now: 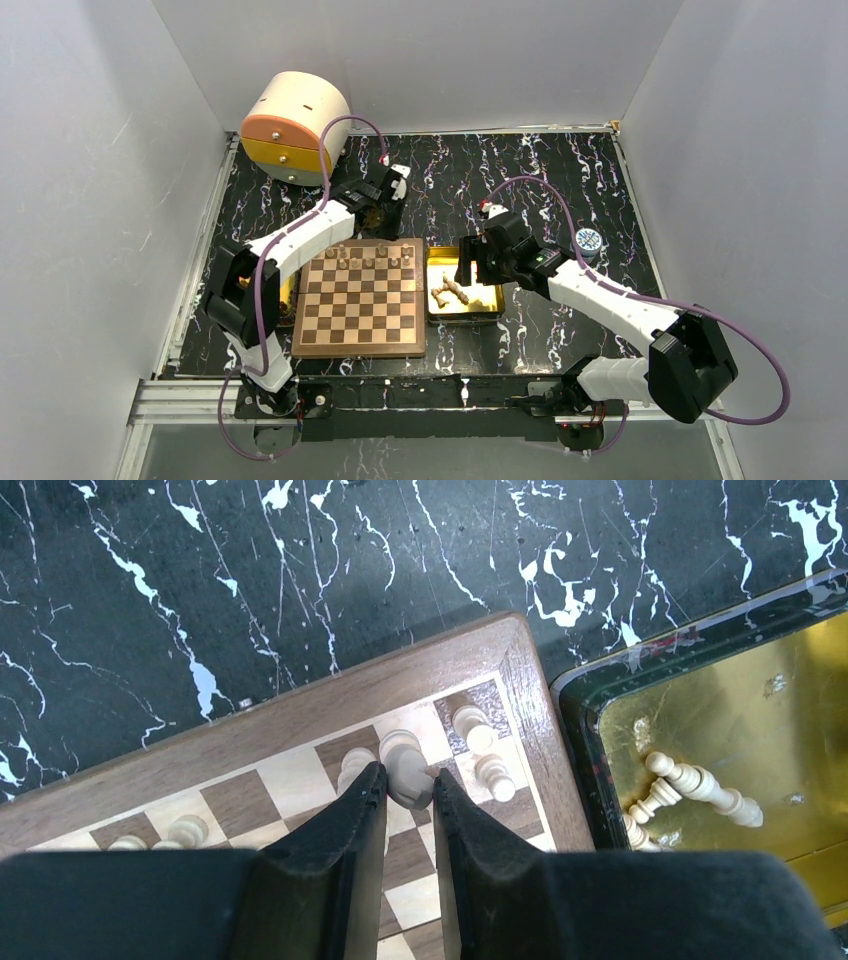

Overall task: Set up the chess pieces on the board
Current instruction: Place the chess piece on the chessboard.

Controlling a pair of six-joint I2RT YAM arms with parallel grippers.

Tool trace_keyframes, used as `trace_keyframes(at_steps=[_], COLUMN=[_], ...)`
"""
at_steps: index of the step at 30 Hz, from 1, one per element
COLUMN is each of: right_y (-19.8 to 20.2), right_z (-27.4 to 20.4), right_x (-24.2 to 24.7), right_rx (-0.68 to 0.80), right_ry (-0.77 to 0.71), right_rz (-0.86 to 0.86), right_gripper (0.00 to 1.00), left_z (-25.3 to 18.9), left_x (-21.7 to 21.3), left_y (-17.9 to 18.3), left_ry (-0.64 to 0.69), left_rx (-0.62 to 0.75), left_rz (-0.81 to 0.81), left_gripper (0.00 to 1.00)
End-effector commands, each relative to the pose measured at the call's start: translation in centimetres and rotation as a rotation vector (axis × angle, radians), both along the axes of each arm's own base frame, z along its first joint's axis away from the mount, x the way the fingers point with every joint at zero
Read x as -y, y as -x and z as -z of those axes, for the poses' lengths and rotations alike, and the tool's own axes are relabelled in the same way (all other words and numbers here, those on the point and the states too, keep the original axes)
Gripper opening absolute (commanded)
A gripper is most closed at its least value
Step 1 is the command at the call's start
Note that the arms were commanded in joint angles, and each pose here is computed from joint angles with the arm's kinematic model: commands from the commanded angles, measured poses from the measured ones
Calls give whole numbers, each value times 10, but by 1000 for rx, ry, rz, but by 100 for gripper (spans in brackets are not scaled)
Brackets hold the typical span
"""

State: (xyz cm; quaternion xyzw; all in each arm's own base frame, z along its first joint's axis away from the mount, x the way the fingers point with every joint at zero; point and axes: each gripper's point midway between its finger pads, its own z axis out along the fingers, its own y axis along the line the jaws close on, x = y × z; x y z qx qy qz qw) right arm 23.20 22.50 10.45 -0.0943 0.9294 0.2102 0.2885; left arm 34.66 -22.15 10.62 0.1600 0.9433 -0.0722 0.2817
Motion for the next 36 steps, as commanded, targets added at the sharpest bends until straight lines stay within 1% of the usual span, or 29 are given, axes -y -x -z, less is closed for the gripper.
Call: trace_keyframes(at_steps=[1,12,19,36], right_y=[-6,-8,-9,-10], right_z=[-14,-12,-12,-15], right_x=[-3,-4,-4,-5], right_rx=[50,51,52,51], right_ry=[-41,-34,-32,-26], right_rz=[6,6,7,3], right_gripper=[80,81,81,82], left_z=[-15,2,15,26], left_x=[9,16,13,8], left_y=[-13,-9,-2,7], left_ry=[31,47,30,16], left_rx=[50,-3,-44,-108], left_rz=[16,32,34,37], left_gripper=[10,10,10,10])
